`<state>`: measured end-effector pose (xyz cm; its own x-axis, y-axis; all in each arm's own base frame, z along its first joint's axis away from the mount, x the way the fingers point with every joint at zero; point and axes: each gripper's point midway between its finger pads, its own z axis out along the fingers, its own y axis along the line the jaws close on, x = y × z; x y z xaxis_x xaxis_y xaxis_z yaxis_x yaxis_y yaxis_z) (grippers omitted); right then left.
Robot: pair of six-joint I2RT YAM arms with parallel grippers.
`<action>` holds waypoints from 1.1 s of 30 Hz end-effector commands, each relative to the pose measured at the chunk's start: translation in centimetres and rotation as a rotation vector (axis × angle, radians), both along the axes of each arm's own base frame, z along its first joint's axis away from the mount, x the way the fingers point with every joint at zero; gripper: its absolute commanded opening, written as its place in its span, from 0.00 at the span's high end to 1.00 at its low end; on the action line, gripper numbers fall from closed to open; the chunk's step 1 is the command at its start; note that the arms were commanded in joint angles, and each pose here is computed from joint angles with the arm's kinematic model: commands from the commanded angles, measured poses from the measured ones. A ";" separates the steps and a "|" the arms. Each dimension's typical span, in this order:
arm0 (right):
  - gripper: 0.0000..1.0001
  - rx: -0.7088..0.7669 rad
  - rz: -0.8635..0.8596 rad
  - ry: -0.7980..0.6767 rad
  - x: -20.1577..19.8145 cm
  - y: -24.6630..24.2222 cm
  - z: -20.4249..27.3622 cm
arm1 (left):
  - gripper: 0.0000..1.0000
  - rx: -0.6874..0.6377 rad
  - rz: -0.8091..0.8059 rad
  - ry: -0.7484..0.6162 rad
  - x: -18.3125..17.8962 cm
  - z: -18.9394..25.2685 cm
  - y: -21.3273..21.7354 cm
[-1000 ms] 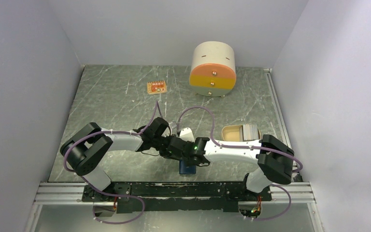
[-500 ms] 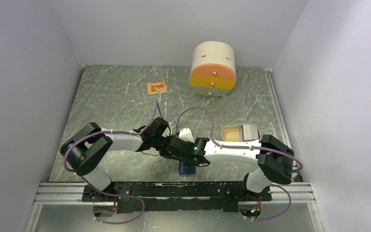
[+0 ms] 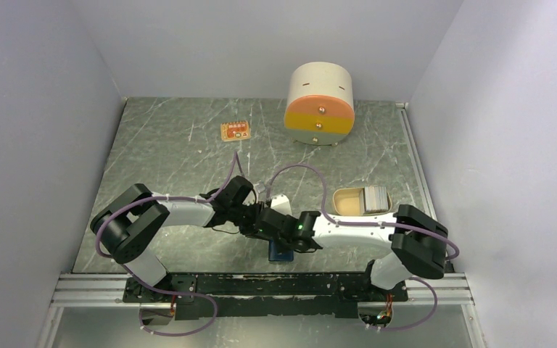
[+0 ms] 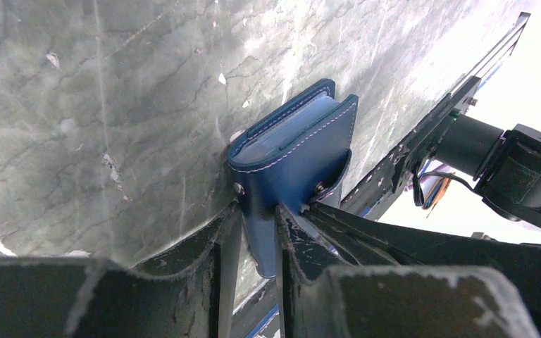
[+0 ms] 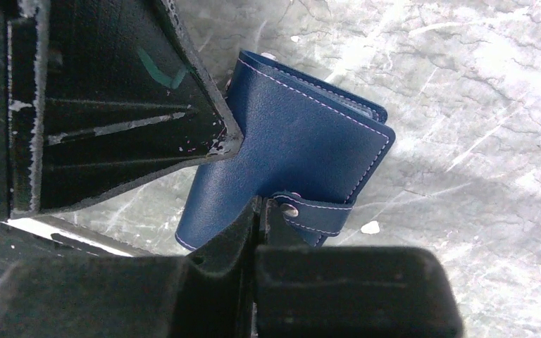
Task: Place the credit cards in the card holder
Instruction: Close the card holder at the center of the board.
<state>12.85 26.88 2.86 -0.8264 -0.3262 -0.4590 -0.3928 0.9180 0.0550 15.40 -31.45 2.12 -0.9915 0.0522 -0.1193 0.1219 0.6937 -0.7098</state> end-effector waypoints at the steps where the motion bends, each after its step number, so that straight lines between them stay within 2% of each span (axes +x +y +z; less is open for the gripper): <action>1: 1.00 0.016 -0.007 0.025 -0.3 -0.8 -1.5 | 0.71 -0.007 -0.011 -0.008 -0.1 -0.1 -0.2; 7: 1.00 0.115 0.037 0.059 -0.3 0.1 -1.1 | 0.71 -0.004 -0.007 -0.005 -0.1 -0.2 -0.2; 12: 0.81 0.219 0.064 0.024 0.0 1.7 1.5 | 0.71 -0.002 -0.006 0.000 -0.1 -0.3 -0.2; 19: 0.73 0.324 0.050 0.009 -0.1 2.5 5.3 | 0.70 0.000 -0.006 0.005 0.0 -0.5 -0.4; 22: 0.73 0.312 0.007 -0.004 0.1 1.5 5.8 | 0.71 0.001 -0.006 0.008 0.0 -0.5 -0.4; 28: 0.74 0.198 -0.065 -0.035 0.7 -1.4 3.8 | 0.70 0.003 -0.005 0.010 -0.1 -0.6 -0.3; 33: 0.75 0.192 -0.089 -0.018 0.6 -2.2 2.7 | 0.70 0.004 -0.003 0.007 -0.1 -0.5 -0.2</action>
